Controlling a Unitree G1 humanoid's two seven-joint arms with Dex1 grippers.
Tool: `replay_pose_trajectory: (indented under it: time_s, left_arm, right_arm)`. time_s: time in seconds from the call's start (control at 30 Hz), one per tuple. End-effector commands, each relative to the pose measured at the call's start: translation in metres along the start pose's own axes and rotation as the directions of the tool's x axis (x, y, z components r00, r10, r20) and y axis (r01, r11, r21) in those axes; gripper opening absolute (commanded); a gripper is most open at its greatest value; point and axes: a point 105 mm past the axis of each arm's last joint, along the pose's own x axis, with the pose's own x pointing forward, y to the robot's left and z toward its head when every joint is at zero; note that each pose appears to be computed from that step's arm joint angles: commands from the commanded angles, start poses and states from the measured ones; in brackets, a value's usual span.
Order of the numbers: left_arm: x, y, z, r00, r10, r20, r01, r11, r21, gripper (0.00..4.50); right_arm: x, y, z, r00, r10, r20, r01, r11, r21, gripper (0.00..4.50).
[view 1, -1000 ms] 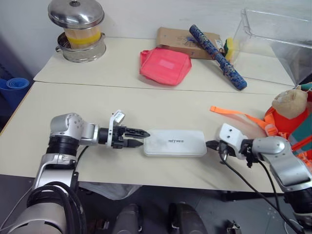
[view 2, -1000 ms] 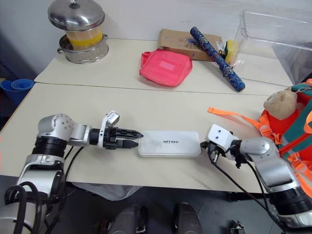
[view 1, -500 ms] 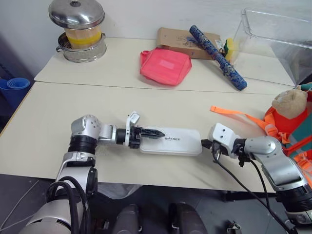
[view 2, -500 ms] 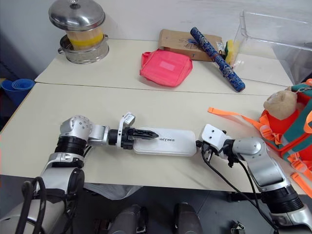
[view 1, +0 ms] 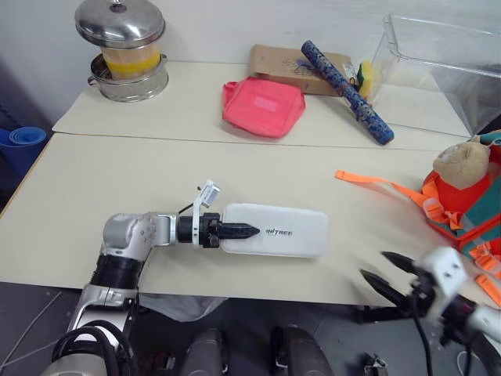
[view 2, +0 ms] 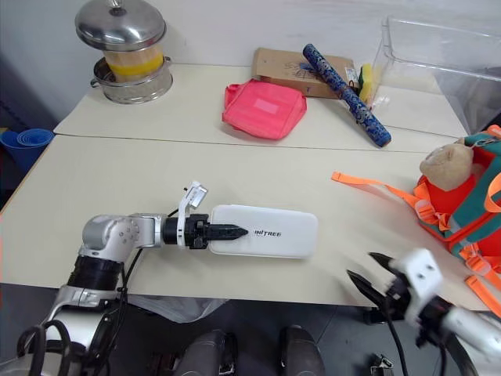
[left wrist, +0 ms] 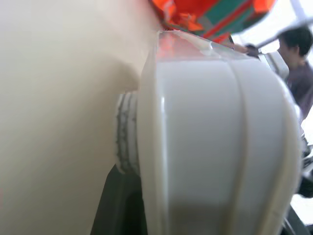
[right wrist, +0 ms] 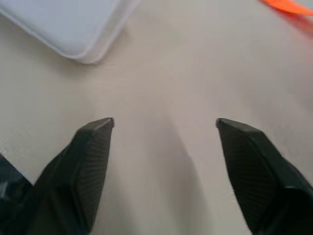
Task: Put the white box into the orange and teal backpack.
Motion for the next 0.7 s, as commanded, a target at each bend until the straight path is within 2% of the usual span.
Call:
replay_pose_trajectory:
  time_s: [0.03, 0.17, 0.3, 0.37, 0.47, 0.57, 0.7]
  left_arm:
    - [0.003, -0.022, 0.003, 0.984, -0.174, -0.031, 0.175, 0.939, 0.296, 1.19]
    - [0.003, -0.024, -0.001, 0.973, -0.228, -0.038, 0.226, 0.903, 0.365, 1.19]
    - [0.004, -0.026, -0.009, 0.964, -0.250, -0.091, 0.266, 0.888, 0.374, 1.19]
    - [0.004, -0.025, -0.009, 0.964, -0.252, -0.088, 0.266, 0.888, 0.374, 1.19]
    - [0.003, -0.024, -0.009, 0.965, -0.248, -0.087, 0.263, 0.886, 0.382, 1.19]
    - [0.003, -0.022, -0.005, 0.972, -0.227, -0.060, 0.232, 0.889, 0.395, 1.19]
    - [0.001, -0.022, -0.004, 0.977, -0.208, -0.043, 0.208, 0.892, 0.402, 1.19]
  right_arm:
    - [-0.042, -0.016, 0.014, 0.972, -0.220, 0.085, 0.223, 0.974, -0.025, 4.47]
    - [-0.078, -0.026, 0.007, 0.915, -0.396, 0.079, 0.397, 0.918, -0.005, 4.47]
    - [-0.119, -0.041, 0.007, 0.892, -0.451, 0.031, 0.451, 0.892, -0.022, 4.47]
    - [-0.127, -0.049, 0.011, 0.902, -0.431, 0.016, 0.431, 0.902, -0.030, 4.47]
    - [-0.115, -0.067, 0.020, 0.923, -0.382, 0.049, 0.384, 0.922, -0.044, 4.47]
    - [-0.082, -0.097, 0.034, 0.929, -0.353, 0.114, 0.361, 0.930, -0.065, 4.47]
    - [-0.041, -0.122, 0.052, 0.931, -0.316, 0.186, 0.328, 0.944, -0.038, 4.47]
